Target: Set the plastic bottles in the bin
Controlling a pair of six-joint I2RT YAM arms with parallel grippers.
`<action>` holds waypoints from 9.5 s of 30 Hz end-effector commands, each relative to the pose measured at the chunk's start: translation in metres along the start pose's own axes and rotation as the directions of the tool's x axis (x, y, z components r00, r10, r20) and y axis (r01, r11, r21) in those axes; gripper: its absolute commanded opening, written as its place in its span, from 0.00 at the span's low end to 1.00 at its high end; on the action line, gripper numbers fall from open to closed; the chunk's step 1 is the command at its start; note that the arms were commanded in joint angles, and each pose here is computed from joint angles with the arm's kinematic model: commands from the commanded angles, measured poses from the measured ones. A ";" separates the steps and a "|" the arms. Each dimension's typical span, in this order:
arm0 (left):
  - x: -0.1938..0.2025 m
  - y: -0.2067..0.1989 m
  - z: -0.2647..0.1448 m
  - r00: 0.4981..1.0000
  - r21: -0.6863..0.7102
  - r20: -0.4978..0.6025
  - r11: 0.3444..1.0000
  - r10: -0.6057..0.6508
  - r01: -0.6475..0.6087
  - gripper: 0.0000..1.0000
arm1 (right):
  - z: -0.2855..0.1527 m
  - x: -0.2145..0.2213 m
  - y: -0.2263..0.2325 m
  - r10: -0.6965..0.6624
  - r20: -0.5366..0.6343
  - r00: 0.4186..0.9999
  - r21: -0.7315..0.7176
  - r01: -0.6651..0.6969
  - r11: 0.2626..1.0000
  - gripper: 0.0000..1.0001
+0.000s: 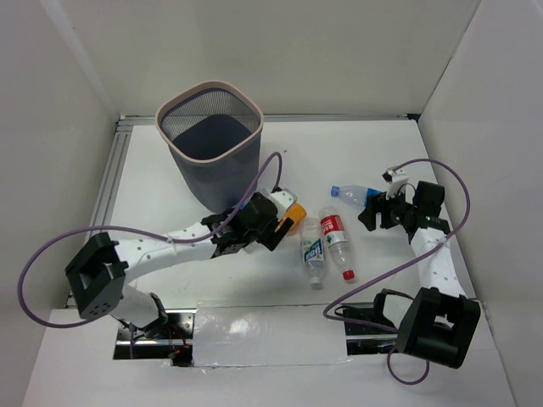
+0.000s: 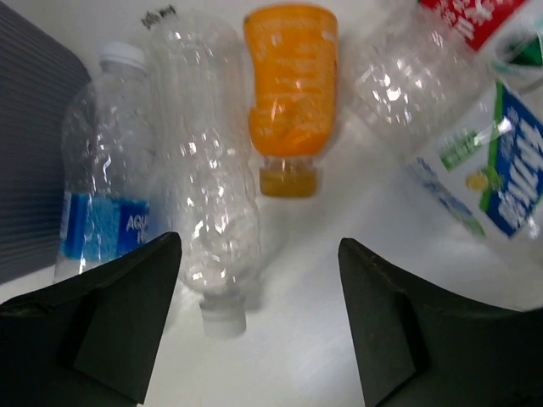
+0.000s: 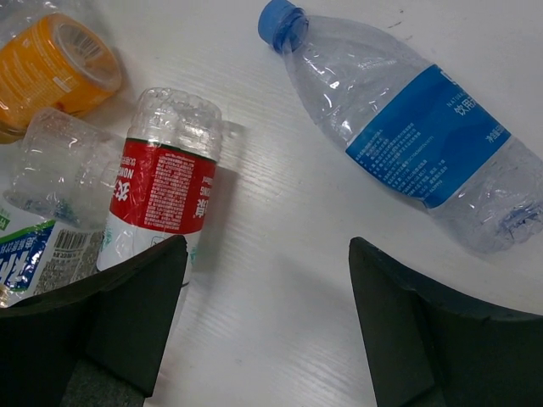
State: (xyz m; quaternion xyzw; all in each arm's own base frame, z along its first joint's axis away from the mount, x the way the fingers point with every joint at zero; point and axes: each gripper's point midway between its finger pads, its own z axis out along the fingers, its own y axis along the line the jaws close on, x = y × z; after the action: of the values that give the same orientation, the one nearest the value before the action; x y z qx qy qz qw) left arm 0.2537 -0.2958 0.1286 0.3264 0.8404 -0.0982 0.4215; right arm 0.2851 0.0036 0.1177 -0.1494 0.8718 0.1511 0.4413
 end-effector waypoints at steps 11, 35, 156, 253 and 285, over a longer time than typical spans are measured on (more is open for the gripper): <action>-0.013 0.023 0.075 0.996 -0.109 -0.086 0.994 -0.028 0.018 0.74 | 0.003 -0.018 -0.007 -0.019 0.028 0.999 -0.015 0.019 1.000 0.84; 0.027 0.033 0.105 0.974 -0.179 -0.223 0.984 -0.048 0.008 0.50 | 0.025 -0.068 -0.057 -0.275 0.016 0.961 -0.005 0.275 0.961 1.00; -0.264 0.168 -0.160 0.639 -0.342 0.768 0.813 -0.047 0.471 0.36 | 0.021 -0.009 0.066 -0.113 -0.324 0.939 -0.307 0.009 0.952 0.99; -0.088 -0.142 0.029 0.966 0.193 0.180 0.970 -0.184 0.148 0.26 | 0.008 -0.150 -0.011 0.123 0.122 0.985 -0.095 -0.112 0.989 0.94; -0.264 0.280 -0.151 0.674 -0.394 0.725 0.718 -0.140 0.573 1.00 | 0.082 -0.084 0.144 -0.789 0.374 0.488 -0.458 0.837 0.300 0.99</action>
State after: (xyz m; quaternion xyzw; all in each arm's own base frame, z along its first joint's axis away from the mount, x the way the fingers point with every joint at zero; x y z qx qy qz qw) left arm 0.4759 -0.1258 0.3953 -0.0713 0.7082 0.0502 0.7006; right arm 0.3379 0.1776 0.1809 -0.6053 0.6242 0.2040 0.4498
